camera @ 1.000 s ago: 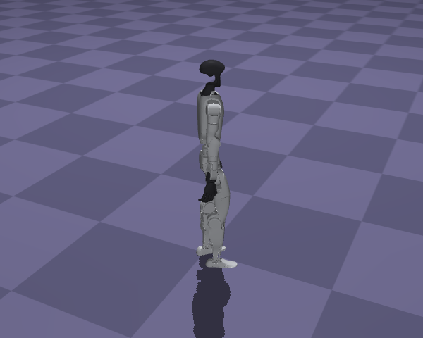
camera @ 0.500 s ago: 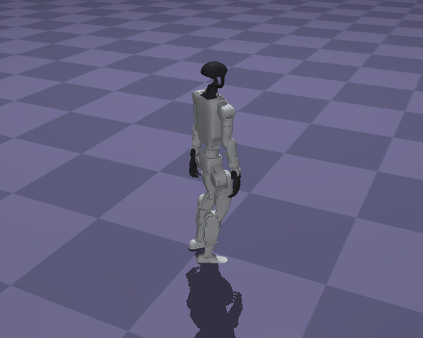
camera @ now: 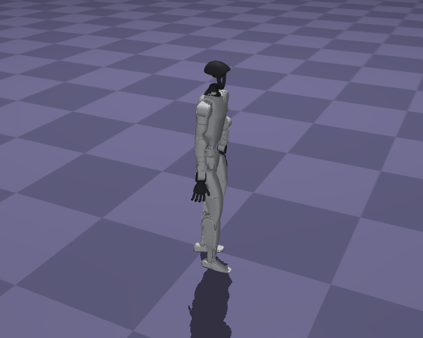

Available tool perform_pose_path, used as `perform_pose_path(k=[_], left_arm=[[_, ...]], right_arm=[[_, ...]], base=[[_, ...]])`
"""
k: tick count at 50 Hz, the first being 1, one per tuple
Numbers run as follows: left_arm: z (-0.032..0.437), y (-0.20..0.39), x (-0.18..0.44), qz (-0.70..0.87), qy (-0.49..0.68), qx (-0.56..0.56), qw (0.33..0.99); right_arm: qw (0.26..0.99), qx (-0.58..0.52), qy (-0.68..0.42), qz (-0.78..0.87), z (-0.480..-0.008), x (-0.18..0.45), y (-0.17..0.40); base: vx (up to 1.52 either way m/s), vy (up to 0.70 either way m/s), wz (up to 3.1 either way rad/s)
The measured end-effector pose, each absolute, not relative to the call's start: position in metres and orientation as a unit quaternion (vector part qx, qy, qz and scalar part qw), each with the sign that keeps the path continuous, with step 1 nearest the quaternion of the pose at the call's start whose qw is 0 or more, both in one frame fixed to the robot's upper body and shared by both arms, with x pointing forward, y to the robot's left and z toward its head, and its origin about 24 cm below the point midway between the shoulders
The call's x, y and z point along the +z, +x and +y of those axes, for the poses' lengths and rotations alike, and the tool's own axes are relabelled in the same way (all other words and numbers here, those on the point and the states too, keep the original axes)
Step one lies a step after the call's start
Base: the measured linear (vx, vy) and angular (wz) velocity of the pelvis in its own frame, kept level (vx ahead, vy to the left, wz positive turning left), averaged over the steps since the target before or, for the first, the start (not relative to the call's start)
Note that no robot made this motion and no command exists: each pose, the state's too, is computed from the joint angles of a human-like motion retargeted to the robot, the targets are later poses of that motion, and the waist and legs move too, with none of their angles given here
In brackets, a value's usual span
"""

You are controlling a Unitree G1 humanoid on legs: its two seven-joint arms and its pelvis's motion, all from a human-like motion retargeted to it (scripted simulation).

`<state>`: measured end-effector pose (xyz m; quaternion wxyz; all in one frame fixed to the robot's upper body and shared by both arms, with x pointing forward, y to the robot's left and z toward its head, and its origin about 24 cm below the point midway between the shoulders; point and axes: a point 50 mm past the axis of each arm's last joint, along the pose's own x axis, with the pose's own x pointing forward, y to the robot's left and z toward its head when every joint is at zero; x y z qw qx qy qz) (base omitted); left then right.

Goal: In place motions

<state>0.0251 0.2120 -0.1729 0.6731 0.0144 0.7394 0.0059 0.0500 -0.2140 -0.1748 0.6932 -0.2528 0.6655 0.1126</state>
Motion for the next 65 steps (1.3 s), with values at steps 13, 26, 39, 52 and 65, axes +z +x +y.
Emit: perform_pose_path(k=[13,26,39,52,65], left_arm=[[0.224,0.053,-0.169,0.716,0.04,0.001,0.697],[0.205,0.115,-0.163,0.644,0.076,-0.057,0.759],[0.186,0.055,-0.177,0.687,0.003,-0.01,0.727],[0.193,0.003,-0.177,0.746,0.009,0.023,0.666],[0.181,0.027,-0.18,0.722,0.022,-0.012,0.691]], right_arm=[[0.672,0.108,-0.262,0.684,-0.229,-0.172,0.05],[0.617,-0.084,-0.137,0.77,-0.256,-0.163,-0.013],[0.623,0.04,-0.137,0.769,-0.211,-0.175,-0.009],[0.708,0.218,-0.32,0.59,-0.182,-0.167,0.113],[0.653,0.162,-0.233,0.702,-0.195,-0.177,0.042]], base=[[-0.41,-0.05,-3.17],[-0.23,-0.05,-2.26],[0.05,-0.19,-0.76],[0.08,-0.17,-1.96],[0.24,0.06,-0.94]])
